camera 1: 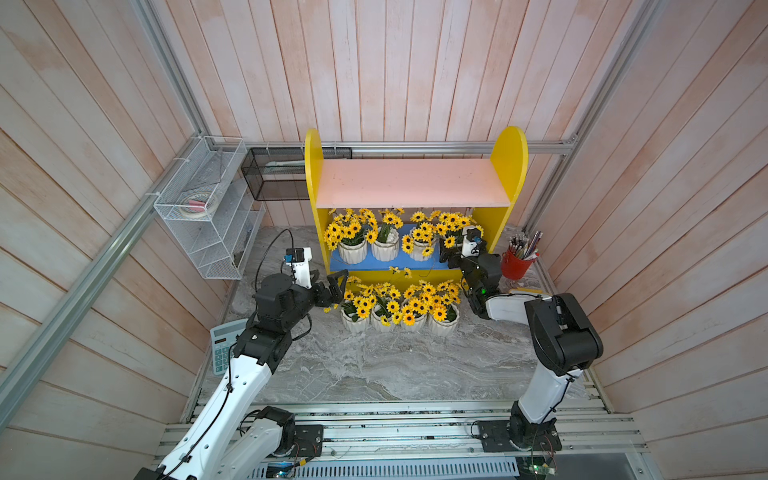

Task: Take the sunflower pots off the shelves
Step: Pick up the sunflower pot from the shelf.

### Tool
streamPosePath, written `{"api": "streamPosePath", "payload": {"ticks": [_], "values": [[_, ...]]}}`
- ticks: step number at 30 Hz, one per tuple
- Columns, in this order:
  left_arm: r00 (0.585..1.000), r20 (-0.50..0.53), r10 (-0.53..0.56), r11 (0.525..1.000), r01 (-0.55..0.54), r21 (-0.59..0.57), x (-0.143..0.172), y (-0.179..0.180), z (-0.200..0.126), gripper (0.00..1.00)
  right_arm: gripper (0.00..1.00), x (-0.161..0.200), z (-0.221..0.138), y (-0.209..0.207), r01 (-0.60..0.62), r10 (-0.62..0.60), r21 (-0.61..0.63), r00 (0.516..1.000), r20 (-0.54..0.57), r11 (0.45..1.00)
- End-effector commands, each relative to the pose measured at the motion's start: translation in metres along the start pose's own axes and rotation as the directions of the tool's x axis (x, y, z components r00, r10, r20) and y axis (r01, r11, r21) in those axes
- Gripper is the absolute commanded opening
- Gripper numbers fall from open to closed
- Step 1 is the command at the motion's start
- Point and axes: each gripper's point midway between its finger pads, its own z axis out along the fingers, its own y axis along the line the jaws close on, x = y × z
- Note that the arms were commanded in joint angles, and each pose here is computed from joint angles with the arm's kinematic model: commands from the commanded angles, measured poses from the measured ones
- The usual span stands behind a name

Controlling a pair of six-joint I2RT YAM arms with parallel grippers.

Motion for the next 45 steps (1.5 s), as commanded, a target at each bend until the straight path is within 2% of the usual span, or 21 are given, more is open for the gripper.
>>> {"api": "streamPosePath", "payload": {"ticks": [1,23,29,32,34,38,45], "values": [[1.0,0.002,0.02,1.0,-0.02,-0.002,0.002,0.002,0.0,1.0,0.98,0.005,0.005,-0.004,-0.022,0.022,0.013,1.0,-0.005,1.0],[1.0,-0.006,0.031,1.0,-0.031,-0.005,0.004,0.003,0.001,1.0,0.97,0.005,0.014,-0.004,-0.066,0.066,0.003,0.996,0.054,0.998],[0.999,-0.001,0.034,0.999,-0.034,-0.009,0.003,0.004,0.0,1.0,0.8,0.002,0.014,-0.001,-0.067,0.068,-0.016,0.996,0.065,0.998],[0.999,-0.002,0.036,0.999,-0.036,-0.006,0.003,0.003,0.0,1.0,0.68,0.001,0.011,0.001,-0.064,0.066,-0.029,0.996,0.067,0.998],[0.999,0.0,0.036,0.999,-0.036,-0.004,0.003,0.003,0.0,1.0,0.5,-0.001,0.008,0.003,-0.064,0.066,-0.038,0.995,0.07,0.997],[0.999,-0.002,0.035,0.999,-0.035,-0.003,0.004,0.003,0.0,1.0,0.0,-0.013,0.0,0.003,-0.069,0.072,-0.044,0.993,0.092,0.997],[0.999,-0.007,0.032,0.999,-0.031,0.022,0.005,-0.001,0.001,1.0,0.0,-0.051,-0.021,0.0,-0.073,0.076,-0.027,0.983,0.166,0.997]]}}
